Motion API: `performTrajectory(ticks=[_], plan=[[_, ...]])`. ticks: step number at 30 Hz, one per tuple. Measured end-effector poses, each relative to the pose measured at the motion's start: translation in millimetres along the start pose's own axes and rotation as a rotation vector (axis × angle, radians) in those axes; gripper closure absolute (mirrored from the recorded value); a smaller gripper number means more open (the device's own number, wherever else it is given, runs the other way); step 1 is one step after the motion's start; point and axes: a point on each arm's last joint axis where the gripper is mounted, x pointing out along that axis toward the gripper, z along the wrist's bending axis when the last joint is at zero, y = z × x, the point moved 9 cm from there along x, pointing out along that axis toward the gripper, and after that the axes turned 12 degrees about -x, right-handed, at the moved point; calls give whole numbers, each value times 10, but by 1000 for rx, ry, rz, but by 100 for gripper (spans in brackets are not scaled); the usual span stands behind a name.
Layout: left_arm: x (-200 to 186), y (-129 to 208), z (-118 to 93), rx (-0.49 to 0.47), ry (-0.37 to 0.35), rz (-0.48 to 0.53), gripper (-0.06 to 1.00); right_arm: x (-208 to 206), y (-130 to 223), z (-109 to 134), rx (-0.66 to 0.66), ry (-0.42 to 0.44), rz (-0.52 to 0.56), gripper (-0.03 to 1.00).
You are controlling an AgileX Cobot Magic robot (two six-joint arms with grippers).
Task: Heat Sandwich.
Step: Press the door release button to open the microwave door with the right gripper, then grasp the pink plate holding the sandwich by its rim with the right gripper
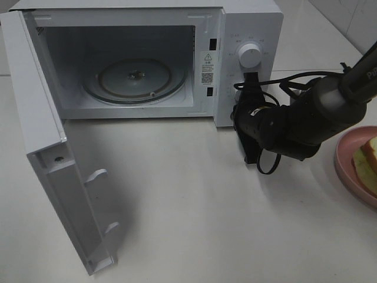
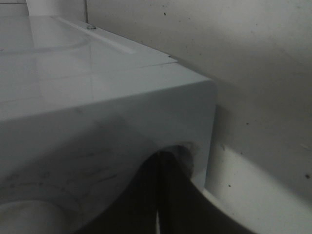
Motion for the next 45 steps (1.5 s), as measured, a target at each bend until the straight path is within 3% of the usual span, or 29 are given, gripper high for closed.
performTrajectory(ticks=[20, 28, 39, 44, 45], plan=[[0, 0, 0, 0, 0, 0, -3, -215, 101, 0, -67, 20, 76, 95], [0, 0, 0, 0, 0, 0, -3, -401, 66, -167, -98, 64, 93, 94], [0, 0, 0, 0, 0, 0, -3, -883, 148, -179, -325, 113, 249, 92], [0, 0, 0, 0, 0, 0, -3, -1086, 224, -191, -532, 139, 355, 91], [0, 0, 0, 0, 0, 0, -3, -1169, 245, -209, -646, 145, 399, 91]])
